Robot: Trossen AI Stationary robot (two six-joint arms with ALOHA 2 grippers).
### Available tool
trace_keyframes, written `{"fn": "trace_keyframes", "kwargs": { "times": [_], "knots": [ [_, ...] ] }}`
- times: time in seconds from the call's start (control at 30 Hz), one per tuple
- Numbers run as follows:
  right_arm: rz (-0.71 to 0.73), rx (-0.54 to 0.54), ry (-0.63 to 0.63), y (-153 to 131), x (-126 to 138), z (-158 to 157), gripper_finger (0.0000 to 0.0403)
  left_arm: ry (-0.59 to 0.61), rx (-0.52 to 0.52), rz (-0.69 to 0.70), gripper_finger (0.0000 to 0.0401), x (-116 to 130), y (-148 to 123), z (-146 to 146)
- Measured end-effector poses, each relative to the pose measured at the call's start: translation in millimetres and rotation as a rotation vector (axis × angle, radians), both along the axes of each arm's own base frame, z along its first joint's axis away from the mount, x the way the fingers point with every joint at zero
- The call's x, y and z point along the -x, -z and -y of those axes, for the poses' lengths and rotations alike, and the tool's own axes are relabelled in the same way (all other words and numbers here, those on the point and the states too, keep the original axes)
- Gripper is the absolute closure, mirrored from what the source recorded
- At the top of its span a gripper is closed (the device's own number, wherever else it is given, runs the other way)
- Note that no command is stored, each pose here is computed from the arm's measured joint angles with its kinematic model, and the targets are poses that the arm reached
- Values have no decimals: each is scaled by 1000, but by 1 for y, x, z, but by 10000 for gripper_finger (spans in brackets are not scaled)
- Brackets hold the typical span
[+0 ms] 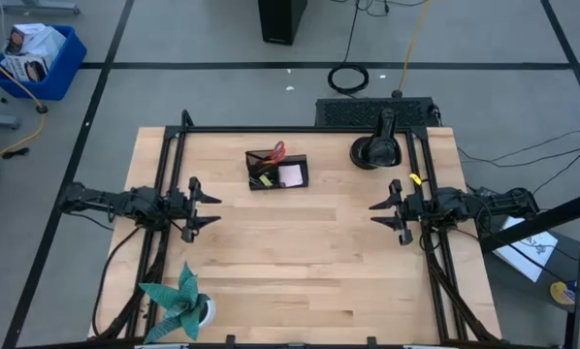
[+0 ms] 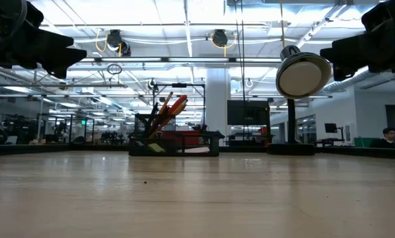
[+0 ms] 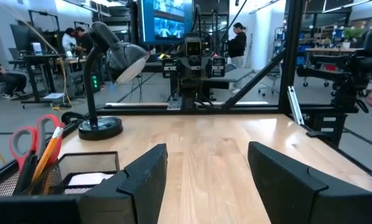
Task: Pick and place office supplies into organizer
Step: Return to Home Position
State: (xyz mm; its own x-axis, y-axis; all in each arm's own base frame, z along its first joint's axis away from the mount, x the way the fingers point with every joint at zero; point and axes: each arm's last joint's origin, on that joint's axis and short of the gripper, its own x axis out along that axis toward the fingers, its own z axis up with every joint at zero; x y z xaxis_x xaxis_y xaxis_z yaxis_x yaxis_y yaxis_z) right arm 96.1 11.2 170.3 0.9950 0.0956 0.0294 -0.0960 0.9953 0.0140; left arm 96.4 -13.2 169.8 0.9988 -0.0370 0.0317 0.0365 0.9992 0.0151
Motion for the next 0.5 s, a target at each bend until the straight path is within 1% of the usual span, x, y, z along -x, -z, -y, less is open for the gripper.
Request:
{"fn": "trace_keyframes", "kwargs": {
  "times": [0.03,0.1,0.17,0.23,0.33,0.5],
  "knots": [
    [-2,-1,0,0,0,0,273,-4,3,-3,171,0,0,0],
    [-16,-59,-3,1,-1,0,273,-19,14,-14,171,-1,1,0],
    [-32,-135,-6,2,-1,0,273,-35,94,-13,171,-2,1,-1],
    [-38,-169,-7,2,-1,0,273,-36,189,-17,171,-3,1,-1],
    [-40,-179,-7,2,-1,0,273,-33,267,4,171,-3,-1,-1],
    [-40,-180,-7,2,-1,0,273,-33,286,2,171,-3,-1,-1]
  ]
}}
